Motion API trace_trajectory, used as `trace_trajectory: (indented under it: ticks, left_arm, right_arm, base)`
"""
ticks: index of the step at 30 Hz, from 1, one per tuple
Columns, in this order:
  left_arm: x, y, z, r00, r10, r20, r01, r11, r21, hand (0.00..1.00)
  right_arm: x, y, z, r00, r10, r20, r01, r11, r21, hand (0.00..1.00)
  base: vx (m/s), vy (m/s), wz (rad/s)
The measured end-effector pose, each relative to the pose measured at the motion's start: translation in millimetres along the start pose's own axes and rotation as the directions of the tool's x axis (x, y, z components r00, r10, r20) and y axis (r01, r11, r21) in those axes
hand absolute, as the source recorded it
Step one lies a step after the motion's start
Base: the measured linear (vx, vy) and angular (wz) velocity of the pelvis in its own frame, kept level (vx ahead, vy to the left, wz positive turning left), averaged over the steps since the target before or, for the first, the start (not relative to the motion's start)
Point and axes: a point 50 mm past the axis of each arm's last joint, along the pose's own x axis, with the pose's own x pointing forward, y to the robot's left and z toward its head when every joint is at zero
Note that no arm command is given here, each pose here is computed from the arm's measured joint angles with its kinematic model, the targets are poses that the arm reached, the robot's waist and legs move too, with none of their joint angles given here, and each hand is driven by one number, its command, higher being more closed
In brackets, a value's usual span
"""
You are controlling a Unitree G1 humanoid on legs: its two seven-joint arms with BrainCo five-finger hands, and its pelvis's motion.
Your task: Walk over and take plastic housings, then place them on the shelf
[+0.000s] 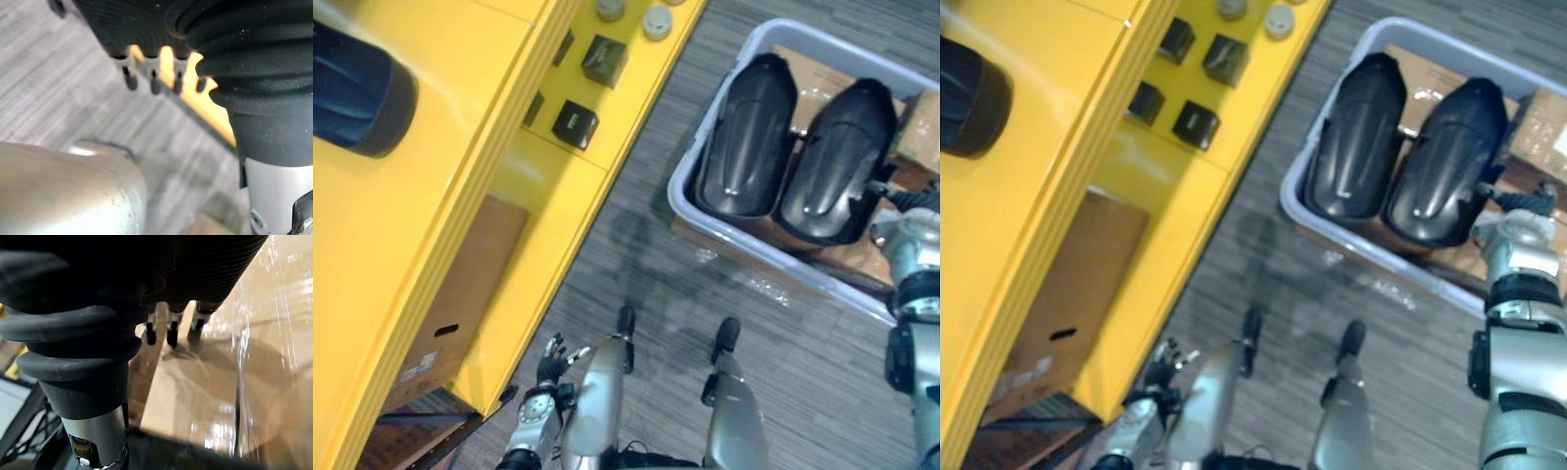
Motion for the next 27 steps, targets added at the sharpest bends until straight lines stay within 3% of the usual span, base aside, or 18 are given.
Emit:
trace_trajectory:
  ticks: [2,3,11,14,19,23,27]
  left_arm:
    - [0,-1,0,1.000,-0.002,0.000,0.002,1.000,-0.009,0.00]
    - [0,-1,0,1.000,-0.002,-0.002,0.002,1.000,-0.020,0.00]
    - [-1,-3,-2,1.000,-0.010,-0.012,0.010,0.999,-0.054,0.00]
    - [-1,-7,-3,1.000,-0.027,-0.016,0.026,0.999,-0.042,0.00]
    - [-2,-10,-6,0.999,-0.030,-0.025,0.028,0.996,-0.090,0.00]
    - [-2,-12,-7,0.998,-0.048,-0.033,0.044,0.994,-0.104,0.00]
    - [-3,-12,-7,0.998,-0.051,-0.038,0.047,0.993,-0.106,0.00]
  right_arm:
    - [1,0,-1,1.000,0.008,-0.020,-0.008,1.000,-0.019,0.00]
    - [1,0,-1,1.000,0.010,-0.020,-0.010,1.000,-0.028,1.00]
    - [7,-17,2,0.999,0.040,0.019,-0.034,0.962,-0.272,1.00]
    - [8,-26,4,0.999,0.018,0.028,-0.005,0.914,-0.406,1.00]
    - [10,-45,-10,0.989,-0.146,-0.033,0.087,0.735,-0.673,1.00]
    - [9,-47,-9,0.979,-0.202,0.005,0.142,0.665,-0.733,1.00]
    - [8,-47,-6,0.972,-0.224,0.064,0.199,0.657,-0.727,1.00]
  base:
    - [0.00,0.000,0.00]
    - [0.00,0.000,0.00]
    - [-0.03,-0.019,0.02]
    - [-0.04,-0.028,0.14]
    - [-0.02,-0.042,0.11]
    - [0.00,-0.008,0.05]
    - [0.00,0.001,0.02]
